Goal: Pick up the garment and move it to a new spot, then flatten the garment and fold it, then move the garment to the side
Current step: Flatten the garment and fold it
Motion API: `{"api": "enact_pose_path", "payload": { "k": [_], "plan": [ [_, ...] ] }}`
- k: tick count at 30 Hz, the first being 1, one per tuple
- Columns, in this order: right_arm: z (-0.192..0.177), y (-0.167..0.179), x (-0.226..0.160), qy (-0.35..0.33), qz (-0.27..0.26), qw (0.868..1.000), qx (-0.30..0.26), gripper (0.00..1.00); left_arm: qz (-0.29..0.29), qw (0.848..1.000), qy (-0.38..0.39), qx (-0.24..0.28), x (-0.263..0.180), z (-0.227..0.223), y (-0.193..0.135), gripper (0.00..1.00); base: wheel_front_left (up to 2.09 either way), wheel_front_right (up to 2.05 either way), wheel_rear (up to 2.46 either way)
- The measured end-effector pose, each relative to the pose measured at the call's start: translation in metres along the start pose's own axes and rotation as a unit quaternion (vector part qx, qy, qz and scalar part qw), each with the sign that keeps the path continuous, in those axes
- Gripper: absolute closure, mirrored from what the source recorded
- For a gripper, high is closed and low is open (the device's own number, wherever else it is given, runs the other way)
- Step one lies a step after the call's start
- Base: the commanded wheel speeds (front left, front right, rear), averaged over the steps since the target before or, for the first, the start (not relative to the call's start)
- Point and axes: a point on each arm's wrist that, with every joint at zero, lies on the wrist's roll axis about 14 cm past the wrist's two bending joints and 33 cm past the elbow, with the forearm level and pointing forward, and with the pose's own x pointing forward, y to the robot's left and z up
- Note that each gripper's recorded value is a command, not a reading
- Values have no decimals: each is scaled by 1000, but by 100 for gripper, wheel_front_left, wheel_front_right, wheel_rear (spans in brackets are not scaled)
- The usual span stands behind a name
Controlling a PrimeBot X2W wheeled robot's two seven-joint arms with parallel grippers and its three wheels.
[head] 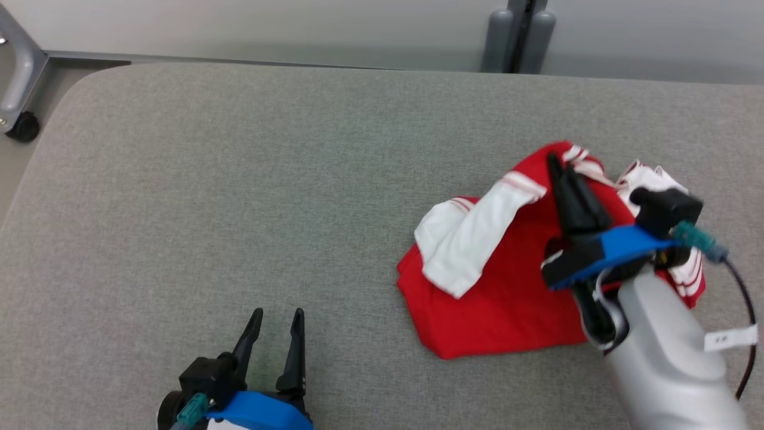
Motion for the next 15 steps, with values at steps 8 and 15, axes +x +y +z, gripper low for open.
{"api": "enact_pose_path", "payload": {
  "k": [8, 15],
  "plan": [
    [52, -33, 80, -31, -28, 997, -63, 99, 8, 1000, -9, -1, 1, 8, 5, 0, 0, 0, 0],
    [14, -54, 90, 28, -54, 994, -93, 0, 36, 999, 9, -10, -3, -4, 18, 0, 0, 0, 0]
  ]
}}
